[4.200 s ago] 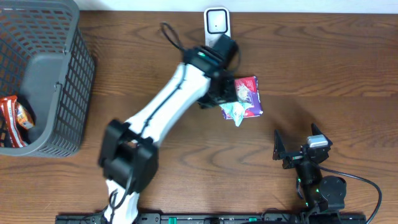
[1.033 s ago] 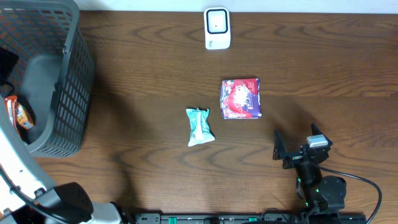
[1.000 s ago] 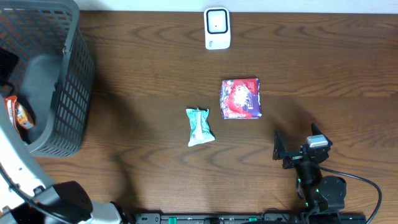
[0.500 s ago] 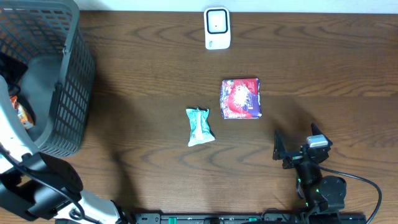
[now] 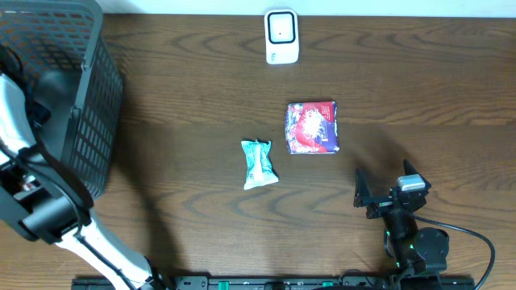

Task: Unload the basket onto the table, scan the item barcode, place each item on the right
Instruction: 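Reach the left gripper into the basket and grasp the orange items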

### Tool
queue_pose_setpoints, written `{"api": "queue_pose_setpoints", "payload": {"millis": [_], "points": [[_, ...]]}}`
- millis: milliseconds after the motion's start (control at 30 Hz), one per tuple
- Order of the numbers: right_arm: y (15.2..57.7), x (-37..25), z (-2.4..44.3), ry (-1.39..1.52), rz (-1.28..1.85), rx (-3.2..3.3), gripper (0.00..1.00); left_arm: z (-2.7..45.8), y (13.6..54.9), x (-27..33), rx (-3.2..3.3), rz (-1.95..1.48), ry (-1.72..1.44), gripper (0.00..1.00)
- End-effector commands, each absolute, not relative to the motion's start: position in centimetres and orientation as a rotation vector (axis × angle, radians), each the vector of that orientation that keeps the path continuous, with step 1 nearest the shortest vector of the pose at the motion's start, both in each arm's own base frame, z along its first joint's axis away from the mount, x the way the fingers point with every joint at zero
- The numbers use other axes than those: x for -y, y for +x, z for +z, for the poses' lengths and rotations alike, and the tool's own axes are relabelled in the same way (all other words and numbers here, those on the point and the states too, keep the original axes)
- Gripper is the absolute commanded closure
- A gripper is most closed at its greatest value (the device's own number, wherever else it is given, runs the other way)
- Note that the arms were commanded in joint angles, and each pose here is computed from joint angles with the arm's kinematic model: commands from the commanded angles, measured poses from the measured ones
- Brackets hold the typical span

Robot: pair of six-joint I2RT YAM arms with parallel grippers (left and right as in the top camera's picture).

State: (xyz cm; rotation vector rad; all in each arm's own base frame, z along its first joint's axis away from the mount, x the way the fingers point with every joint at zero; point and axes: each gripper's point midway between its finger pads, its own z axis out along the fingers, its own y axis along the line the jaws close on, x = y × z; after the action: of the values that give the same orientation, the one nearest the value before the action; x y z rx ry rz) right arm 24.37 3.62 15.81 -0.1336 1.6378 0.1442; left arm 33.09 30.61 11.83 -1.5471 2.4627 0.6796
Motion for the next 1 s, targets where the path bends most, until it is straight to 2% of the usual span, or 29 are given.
{"api": "queue_pose_setpoints", "payload": {"millis": [0, 367, 633, 967], "points": [[24.4, -3.4, 15.7, -0.128, 0.133, -1.64, 0.01, 9.2, 32.7, -31.1, -2.528, 0.749, -1.541, 0.29], [24.4, -3.4, 15.7, -0.128, 0.133, -1.64, 0.01, 7.8, 34.2, -33.0, -2.511, 0.761, -1.467, 0.29], [24.4, -3.4, 15.7, -0.128, 0.133, -1.64, 0.01, 8.8, 33.2, -34.1, -2.475, 0.914, -1.466, 0.29], [24.4, -3.4, 15.7, -0.128, 0.133, -1.64, 0.01, 5.0, 31.9, -33.1, -2.533, 0.899, -1.473, 0.3]]}}
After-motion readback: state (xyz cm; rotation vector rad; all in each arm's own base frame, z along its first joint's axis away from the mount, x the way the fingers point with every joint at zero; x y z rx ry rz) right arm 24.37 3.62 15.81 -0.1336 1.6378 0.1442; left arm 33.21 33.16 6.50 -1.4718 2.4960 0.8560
